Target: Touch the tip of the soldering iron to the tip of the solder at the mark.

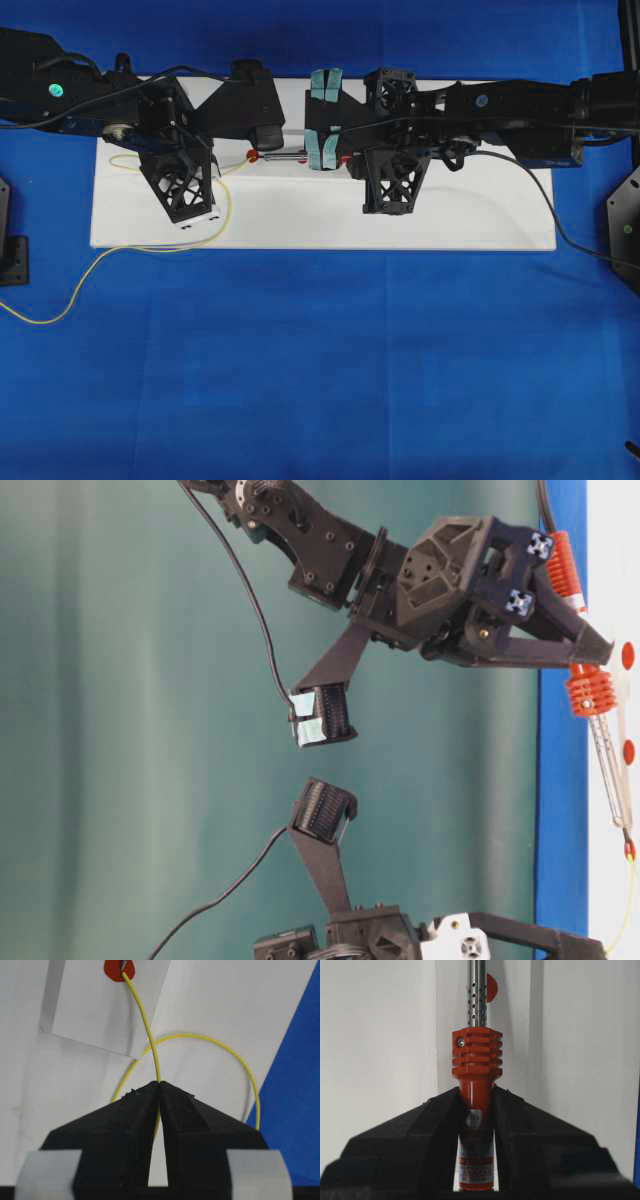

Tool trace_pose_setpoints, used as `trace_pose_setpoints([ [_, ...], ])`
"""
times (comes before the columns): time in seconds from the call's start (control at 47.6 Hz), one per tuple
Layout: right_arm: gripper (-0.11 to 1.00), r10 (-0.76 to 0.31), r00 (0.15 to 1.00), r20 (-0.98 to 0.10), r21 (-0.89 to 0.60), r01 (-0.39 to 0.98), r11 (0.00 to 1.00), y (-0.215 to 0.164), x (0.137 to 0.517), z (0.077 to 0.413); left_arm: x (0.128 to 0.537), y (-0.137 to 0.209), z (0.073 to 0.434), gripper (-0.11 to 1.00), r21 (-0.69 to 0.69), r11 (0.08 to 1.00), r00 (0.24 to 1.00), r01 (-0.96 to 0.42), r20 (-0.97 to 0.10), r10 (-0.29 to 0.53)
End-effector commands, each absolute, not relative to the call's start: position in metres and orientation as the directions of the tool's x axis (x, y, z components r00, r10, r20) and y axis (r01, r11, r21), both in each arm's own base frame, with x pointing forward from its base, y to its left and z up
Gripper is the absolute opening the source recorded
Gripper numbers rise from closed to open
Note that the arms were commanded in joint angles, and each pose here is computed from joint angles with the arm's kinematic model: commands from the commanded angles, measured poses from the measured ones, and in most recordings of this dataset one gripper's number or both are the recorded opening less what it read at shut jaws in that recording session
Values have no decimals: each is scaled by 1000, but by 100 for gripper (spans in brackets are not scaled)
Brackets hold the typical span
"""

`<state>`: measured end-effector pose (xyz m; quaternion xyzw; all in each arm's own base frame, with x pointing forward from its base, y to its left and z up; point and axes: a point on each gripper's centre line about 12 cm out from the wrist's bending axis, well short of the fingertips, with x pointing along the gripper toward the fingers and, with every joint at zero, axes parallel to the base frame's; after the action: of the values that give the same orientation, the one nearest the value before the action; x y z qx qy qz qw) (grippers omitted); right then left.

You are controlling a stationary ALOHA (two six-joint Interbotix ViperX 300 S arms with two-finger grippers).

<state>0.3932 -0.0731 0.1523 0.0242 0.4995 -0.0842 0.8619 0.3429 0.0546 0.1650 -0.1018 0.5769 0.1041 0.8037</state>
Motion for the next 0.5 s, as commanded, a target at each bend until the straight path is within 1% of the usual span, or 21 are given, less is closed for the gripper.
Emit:
trace_pose_setpoints([
  [0.0, 6, -126, 522, -844, -46, 165, 985, -73, 400, 165, 348, 56, 175, 1, -46, 958, 341, -284, -938, 56],
  [0.483, 6, -127, 524, -842, -47, 164, 985, -73, 400, 165, 349, 56, 176, 1, -45, 958, 342, -283, -938, 57],
])
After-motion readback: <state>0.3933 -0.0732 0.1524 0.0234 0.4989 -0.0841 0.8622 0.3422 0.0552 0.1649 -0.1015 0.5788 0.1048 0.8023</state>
